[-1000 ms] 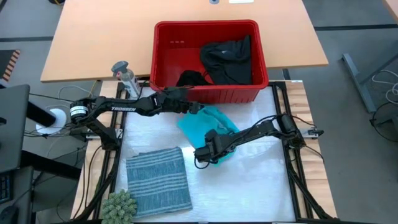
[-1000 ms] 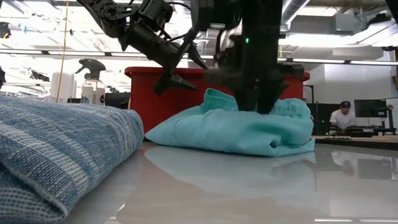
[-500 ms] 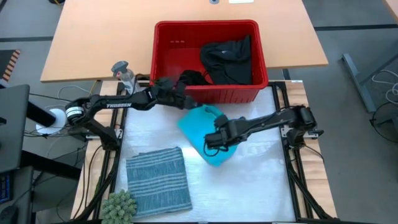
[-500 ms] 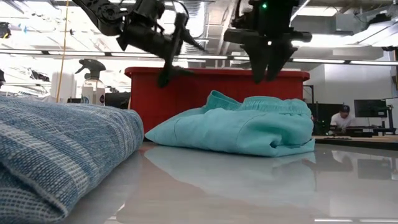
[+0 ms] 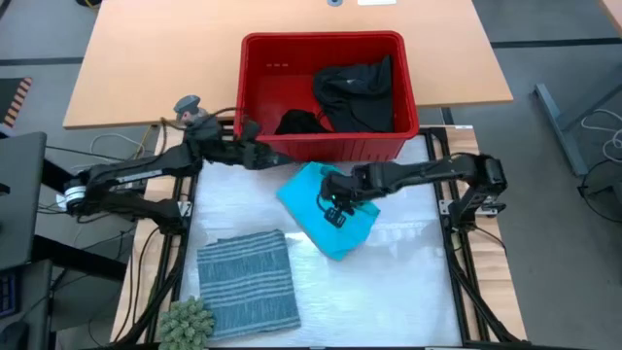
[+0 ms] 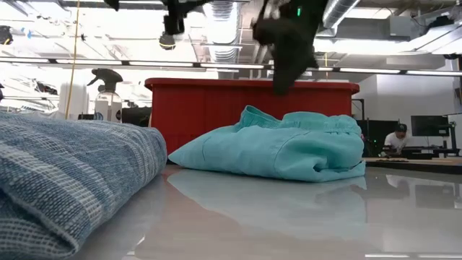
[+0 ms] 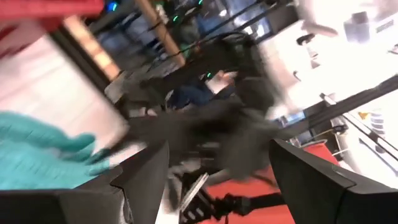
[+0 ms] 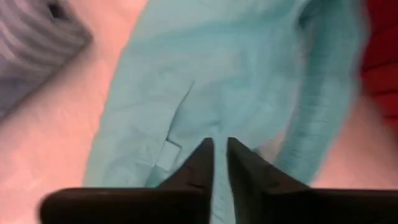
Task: Fold Laundry from Bin
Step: Fold the light blue shorts from the red organizer bin
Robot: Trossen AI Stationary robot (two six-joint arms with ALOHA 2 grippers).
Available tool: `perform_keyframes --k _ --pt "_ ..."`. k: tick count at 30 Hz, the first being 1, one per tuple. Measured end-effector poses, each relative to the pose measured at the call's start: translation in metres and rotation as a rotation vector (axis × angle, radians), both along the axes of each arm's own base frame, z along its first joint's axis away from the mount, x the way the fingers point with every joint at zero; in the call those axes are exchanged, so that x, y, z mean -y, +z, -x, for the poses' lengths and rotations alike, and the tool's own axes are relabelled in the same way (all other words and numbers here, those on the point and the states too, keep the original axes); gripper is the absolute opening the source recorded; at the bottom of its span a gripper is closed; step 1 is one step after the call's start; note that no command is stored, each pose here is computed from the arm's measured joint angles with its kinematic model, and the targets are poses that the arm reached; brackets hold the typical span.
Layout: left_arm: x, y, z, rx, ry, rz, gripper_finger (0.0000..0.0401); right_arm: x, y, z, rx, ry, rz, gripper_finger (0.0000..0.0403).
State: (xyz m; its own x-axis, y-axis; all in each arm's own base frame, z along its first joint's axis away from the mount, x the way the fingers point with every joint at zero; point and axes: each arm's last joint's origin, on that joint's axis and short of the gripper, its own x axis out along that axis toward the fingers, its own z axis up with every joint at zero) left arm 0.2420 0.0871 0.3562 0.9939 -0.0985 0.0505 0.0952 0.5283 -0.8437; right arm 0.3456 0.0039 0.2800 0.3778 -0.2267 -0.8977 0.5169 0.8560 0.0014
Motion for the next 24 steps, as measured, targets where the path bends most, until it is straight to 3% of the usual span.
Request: perform_keyframes --k 4,12,19,24 --pt "0.009 0.012 0.014 0.034 0.063 -0.045 0.0265 0.023 -0.038 0.006 -0.054 0.008 -0.045 0.0017" --pt "0.014 -0.002 0.014 -0.119 0.157 -0.061 0.0265 0.064 -0.075 0.025 -0.142 -0.011 -0.087 0.0041" --pt "0.013 -0.042 0.0 -0.437 0.233 -0.109 0.0265 0.068 -0.064 0.027 -0.073 0.064 -0.159 0.0033" --pt "0.007 -0.065 -0.019 -0.517 0.138 -0.063 0.0265 0.052 -0.014 0.055 0.065 -0.045 -0.197 0.0056"
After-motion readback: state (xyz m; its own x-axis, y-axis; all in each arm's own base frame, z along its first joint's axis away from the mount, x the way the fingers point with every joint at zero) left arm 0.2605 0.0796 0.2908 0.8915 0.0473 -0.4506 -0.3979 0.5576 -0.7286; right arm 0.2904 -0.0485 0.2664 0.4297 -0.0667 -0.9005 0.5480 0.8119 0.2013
